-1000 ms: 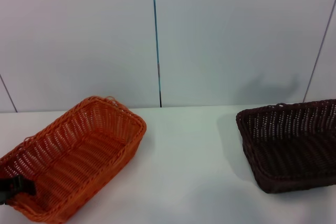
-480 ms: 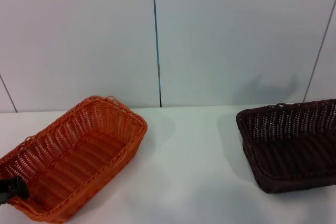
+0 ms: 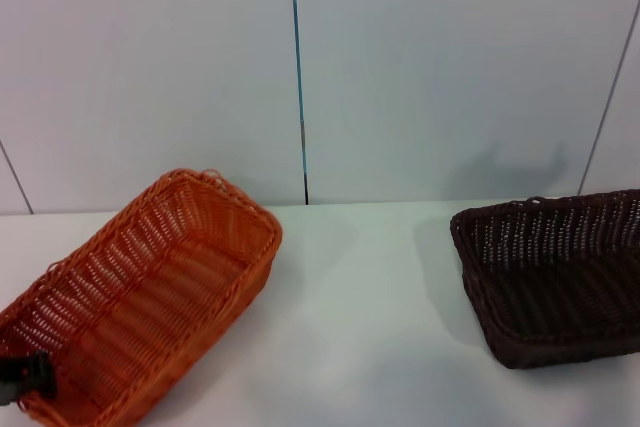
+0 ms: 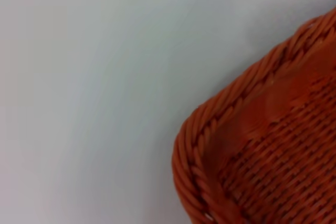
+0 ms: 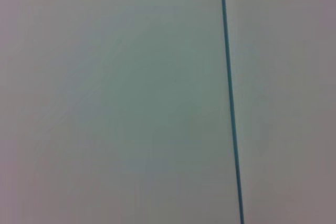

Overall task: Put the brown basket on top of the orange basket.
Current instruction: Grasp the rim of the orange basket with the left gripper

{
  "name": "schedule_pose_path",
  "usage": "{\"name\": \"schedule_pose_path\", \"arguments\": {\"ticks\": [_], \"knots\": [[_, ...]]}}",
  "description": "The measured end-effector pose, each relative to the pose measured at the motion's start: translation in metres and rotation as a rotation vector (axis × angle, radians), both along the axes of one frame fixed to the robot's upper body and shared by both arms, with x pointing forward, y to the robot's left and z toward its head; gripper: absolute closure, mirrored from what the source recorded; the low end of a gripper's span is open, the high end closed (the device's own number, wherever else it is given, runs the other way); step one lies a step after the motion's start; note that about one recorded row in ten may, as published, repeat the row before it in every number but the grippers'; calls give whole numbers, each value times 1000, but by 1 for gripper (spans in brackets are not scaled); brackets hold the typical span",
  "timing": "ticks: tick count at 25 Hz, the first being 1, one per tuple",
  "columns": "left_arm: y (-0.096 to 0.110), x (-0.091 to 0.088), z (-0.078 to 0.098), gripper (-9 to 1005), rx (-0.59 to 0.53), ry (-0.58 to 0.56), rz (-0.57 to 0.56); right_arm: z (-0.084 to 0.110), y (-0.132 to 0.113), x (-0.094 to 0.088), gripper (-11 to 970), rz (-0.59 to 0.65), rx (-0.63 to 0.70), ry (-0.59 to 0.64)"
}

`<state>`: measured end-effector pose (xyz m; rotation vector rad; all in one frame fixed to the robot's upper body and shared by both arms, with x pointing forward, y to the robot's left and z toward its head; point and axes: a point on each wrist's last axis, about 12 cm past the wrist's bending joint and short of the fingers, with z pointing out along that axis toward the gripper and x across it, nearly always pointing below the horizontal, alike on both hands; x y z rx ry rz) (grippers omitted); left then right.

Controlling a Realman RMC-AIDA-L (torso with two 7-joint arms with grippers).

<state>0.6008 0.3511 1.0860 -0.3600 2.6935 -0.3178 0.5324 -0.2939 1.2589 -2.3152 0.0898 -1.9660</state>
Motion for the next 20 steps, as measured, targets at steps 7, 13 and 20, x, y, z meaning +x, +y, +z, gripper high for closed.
{"name": "schedule_pose_path", "arguments": {"ticks": [7, 13, 20], "knots": [[-1, -1, 0, 817, 17, 28, -31, 0, 0, 1, 54, 1, 0, 0], [-3, 4, 7, 818, 21, 29, -57, -1, 0, 0, 56, -2, 1, 4], [-7, 13, 19, 820, 31, 17, -107, -3, 0, 0, 57, -3, 3, 8]]}}
